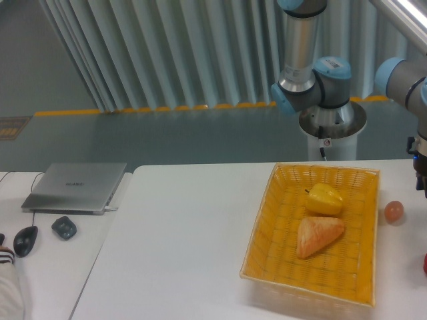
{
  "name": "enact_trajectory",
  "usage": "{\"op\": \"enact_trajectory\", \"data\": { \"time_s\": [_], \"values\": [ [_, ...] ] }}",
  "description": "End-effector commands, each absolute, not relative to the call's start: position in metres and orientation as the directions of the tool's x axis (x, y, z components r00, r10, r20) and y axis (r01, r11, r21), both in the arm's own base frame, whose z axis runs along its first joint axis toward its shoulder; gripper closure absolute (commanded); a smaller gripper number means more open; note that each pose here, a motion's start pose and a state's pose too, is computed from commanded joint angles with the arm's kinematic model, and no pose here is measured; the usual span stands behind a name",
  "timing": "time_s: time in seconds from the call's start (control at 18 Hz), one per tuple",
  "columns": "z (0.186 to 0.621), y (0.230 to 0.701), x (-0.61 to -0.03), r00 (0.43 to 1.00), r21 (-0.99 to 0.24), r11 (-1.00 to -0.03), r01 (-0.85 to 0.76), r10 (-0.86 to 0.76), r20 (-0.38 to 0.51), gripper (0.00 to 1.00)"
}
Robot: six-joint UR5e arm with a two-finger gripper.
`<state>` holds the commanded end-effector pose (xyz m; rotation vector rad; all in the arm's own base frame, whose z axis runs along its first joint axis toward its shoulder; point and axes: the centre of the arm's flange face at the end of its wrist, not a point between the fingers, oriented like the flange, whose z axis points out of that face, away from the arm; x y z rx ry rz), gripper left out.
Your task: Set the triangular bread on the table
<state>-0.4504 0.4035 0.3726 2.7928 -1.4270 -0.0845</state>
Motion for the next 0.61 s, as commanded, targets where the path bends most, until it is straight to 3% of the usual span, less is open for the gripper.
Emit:
{"op": "enact_trajectory", "data": {
  "time_s": [0.61],
  "values": [
    [0.372,0.42,-0.432,0.579,-0.025,-0.579,-0.815,-0.813,-0.066,0.0]
  ]
}}
